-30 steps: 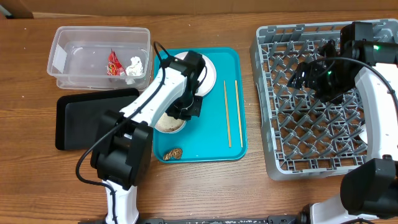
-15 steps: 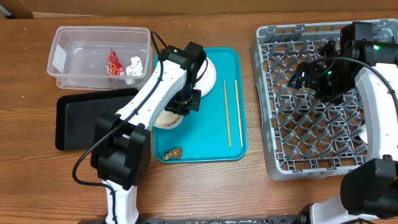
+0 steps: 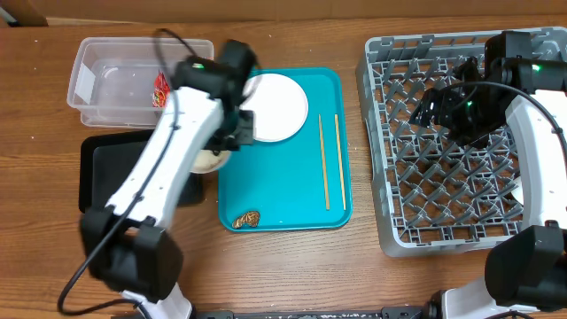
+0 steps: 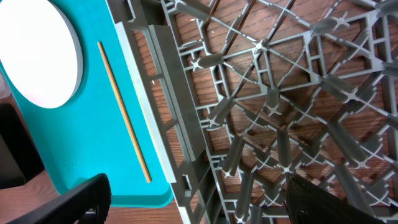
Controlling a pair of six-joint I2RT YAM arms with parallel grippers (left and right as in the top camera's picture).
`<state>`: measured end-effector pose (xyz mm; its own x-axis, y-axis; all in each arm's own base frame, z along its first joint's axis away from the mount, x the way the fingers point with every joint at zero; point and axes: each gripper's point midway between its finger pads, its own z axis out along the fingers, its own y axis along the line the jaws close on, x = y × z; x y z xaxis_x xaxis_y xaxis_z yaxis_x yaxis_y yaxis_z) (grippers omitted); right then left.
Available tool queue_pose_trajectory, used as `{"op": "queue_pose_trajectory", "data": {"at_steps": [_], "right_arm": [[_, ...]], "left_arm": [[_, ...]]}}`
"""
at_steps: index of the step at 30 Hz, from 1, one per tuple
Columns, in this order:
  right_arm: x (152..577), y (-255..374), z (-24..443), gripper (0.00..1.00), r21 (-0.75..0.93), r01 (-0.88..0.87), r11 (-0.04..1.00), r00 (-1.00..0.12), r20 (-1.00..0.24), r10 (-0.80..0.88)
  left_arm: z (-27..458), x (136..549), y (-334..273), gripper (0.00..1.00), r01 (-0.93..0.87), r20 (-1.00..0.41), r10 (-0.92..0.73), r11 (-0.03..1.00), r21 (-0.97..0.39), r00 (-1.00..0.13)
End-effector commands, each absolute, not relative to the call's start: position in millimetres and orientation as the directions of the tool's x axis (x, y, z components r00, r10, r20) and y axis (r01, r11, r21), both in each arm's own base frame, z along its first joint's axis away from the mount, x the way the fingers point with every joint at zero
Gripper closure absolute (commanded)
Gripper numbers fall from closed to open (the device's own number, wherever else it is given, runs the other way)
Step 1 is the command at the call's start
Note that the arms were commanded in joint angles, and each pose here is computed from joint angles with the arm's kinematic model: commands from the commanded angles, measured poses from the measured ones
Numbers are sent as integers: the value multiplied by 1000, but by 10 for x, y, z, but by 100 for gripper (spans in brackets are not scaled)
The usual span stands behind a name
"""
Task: Sort waste into correct bins and load items into the dishwasher
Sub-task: 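Lift the pink rice bowl and carry it left over the black tray, then tip the pink bowl with the left gripper to pour rice onto black tray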
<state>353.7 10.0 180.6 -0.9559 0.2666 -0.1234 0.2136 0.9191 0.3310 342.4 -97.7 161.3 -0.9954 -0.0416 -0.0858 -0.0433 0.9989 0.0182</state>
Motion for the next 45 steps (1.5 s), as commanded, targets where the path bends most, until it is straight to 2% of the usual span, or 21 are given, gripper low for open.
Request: {"op": "queue_pose_trajectory", "data": {"at_steps": [1, 3, 10, 16, 22, 28, 33, 45], "right_arm": [[3525, 90, 1799, 9, 321, 208, 924, -958, -126, 259], [3521, 88, 1799, 9, 321, 209, 924, -958, -124, 260], [3510, 89, 1796, 9, 320, 211, 924, -958, -119, 260], [3507, 89, 1797, 9, 320, 211, 924, -958, -118, 260], [3507, 89, 1797, 9, 320, 211, 924, -958, -118, 260], [3498, 90, 1795, 9, 320, 212, 923, -959, -114, 260], [3480, 75, 1787, 9, 309, 217, 926, -959, -108, 261], [3471, 63, 1782, 9, 301, 219, 928, -959, -106, 261]], "left_arm": [[1693, 3505, -692, 96, -86, -102, -87, 996, -8, -991], [1655, 3526, -587, 96, -104, -88, -108, 993, -50, -990], [1481, 3634, -309, 96, -100, -79, -136, 930, -353, -988], [1446, 3676, -199, 96, -39, -143, -168, 770, -636, -975], [1575, 3648, -46, 96, 94, -270, -226, 578, -810, -936], [1664, 3526, 243, 96, 236, -410, -327, 461, -856, -851], [1694, 3421, 476, 96, 335, -518, -401, 444, -831, -755], [1687, 3367, 685, 96, 316, -522, -461, 452, -834, -718]]}}
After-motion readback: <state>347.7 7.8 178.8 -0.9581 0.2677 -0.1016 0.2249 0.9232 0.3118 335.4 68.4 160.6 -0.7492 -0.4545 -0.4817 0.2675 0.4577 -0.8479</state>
